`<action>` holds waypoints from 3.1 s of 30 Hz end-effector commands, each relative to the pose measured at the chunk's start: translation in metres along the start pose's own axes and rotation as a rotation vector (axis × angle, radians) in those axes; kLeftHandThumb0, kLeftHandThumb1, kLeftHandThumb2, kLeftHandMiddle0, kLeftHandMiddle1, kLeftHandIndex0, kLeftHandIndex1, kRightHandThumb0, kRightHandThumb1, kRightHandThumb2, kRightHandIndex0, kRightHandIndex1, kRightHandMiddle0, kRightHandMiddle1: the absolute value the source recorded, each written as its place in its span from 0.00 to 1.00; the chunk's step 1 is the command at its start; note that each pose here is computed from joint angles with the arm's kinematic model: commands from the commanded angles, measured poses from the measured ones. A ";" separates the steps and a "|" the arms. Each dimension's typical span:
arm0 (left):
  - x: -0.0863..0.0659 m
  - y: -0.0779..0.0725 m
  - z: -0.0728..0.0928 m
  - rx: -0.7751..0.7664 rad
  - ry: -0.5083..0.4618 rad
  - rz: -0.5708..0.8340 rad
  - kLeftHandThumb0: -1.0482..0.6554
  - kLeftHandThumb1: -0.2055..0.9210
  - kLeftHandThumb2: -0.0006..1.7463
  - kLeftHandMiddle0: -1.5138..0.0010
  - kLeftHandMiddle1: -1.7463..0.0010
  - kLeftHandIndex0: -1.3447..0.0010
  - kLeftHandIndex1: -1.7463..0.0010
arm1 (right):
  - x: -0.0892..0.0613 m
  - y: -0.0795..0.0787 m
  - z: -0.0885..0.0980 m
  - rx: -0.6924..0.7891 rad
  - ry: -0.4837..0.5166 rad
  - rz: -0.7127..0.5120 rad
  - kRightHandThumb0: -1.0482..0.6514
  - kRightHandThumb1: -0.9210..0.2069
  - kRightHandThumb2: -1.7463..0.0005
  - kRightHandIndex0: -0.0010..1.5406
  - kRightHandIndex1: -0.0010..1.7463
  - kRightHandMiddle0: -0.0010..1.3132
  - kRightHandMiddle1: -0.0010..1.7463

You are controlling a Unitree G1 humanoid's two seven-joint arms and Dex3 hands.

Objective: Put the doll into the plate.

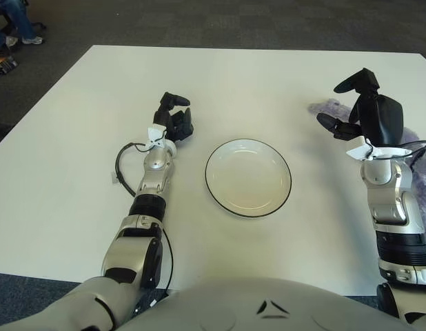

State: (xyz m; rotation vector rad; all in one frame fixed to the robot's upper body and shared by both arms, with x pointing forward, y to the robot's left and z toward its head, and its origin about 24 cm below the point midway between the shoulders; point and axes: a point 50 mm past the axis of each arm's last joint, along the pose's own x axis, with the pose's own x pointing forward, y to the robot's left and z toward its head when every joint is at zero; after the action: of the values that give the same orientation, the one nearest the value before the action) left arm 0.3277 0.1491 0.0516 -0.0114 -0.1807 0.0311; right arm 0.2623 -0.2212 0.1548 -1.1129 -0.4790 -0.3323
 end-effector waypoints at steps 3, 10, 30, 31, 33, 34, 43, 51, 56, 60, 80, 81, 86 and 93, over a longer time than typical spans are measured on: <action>-0.014 0.001 -0.019 0.018 0.073 -0.003 0.39 0.77 0.50 0.41 0.00 0.74 0.00 | -0.005 -0.005 0.004 -0.113 -0.030 -0.037 0.25 0.26 0.53 0.11 0.60 0.02 0.78; -0.014 0.001 -0.019 0.027 0.069 -0.005 0.39 0.77 0.50 0.41 0.00 0.74 0.00 | -0.010 -0.008 0.005 -0.201 -0.031 -0.055 0.23 0.27 0.55 0.06 0.51 0.00 0.73; -0.016 -0.001 -0.019 0.021 0.049 -0.012 0.39 0.77 0.50 0.40 0.00 0.74 0.00 | -0.035 -0.030 0.012 -0.370 0.084 0.085 0.26 0.44 0.52 0.02 0.28 0.00 0.38; -0.016 -0.001 -0.018 0.020 0.048 -0.011 0.39 0.77 0.50 0.40 0.00 0.74 0.00 | -0.037 -0.033 0.011 -0.386 0.099 0.103 0.26 0.44 0.52 0.02 0.28 0.00 0.37; -0.016 -0.001 -0.018 0.020 0.048 -0.011 0.39 0.77 0.50 0.40 0.00 0.74 0.00 | -0.041 -0.036 0.011 -0.413 0.126 0.134 0.26 0.45 0.52 0.02 0.27 0.00 0.36; -0.016 -0.001 -0.018 0.019 0.048 -0.011 0.39 0.78 0.50 0.40 0.00 0.74 0.00 | -0.043 -0.038 0.011 -0.423 0.136 0.147 0.26 0.45 0.52 0.02 0.26 0.00 0.35; -0.016 -0.001 -0.019 0.014 0.049 -0.014 0.39 0.77 0.50 0.40 0.00 0.74 0.00 | -0.054 -0.052 0.013 -0.497 0.185 0.194 0.25 0.43 0.53 0.03 0.22 0.00 0.30; -0.016 0.000 -0.019 0.015 0.051 -0.018 0.39 0.77 0.50 0.40 0.00 0.74 0.00 | -0.060 -0.066 0.016 -0.587 0.238 0.203 0.23 0.35 0.56 0.04 0.18 0.00 0.28; -0.016 0.000 -0.018 0.017 0.053 -0.013 0.39 0.78 0.50 0.40 0.00 0.74 0.00 | -0.066 -0.087 0.021 -0.639 0.286 0.231 0.20 0.28 0.59 0.03 0.15 0.00 0.23; -0.016 0.000 -0.018 0.019 0.056 -0.009 0.39 0.78 0.50 0.40 0.00 0.74 0.00 | -0.066 -0.098 0.029 -0.675 0.293 0.238 0.18 0.17 0.64 0.02 0.12 0.00 0.17; -0.017 0.001 -0.018 0.026 0.050 -0.009 0.39 0.78 0.50 0.41 0.00 0.74 0.00 | -0.061 -0.099 0.027 -0.560 0.327 0.339 0.00 0.00 0.47 0.22 0.76 0.00 0.16; -0.017 0.001 -0.018 0.026 0.050 -0.009 0.39 0.78 0.50 0.41 0.00 0.74 0.00 | -0.061 -0.099 0.027 -0.554 0.331 0.342 0.00 0.00 0.47 0.28 0.81 0.00 0.16; -0.017 0.002 -0.018 0.025 0.052 -0.007 0.39 0.78 0.50 0.41 0.00 0.74 0.00 | -0.059 -0.097 0.026 -0.504 0.295 0.302 0.00 0.00 0.46 0.20 0.71 0.00 0.12; -0.016 0.003 -0.018 0.028 0.048 -0.010 0.39 0.78 0.49 0.41 0.00 0.74 0.00 | -0.058 -0.094 0.023 -0.451 0.302 0.244 0.00 0.00 0.50 0.20 0.65 0.00 0.15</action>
State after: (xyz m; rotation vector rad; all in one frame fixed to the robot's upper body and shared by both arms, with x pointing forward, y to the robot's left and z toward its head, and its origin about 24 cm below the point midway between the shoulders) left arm 0.3261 0.1478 0.0543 0.0050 -0.2121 0.0182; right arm 0.1618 -0.2356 0.2061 -1.5319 0.0170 -0.3808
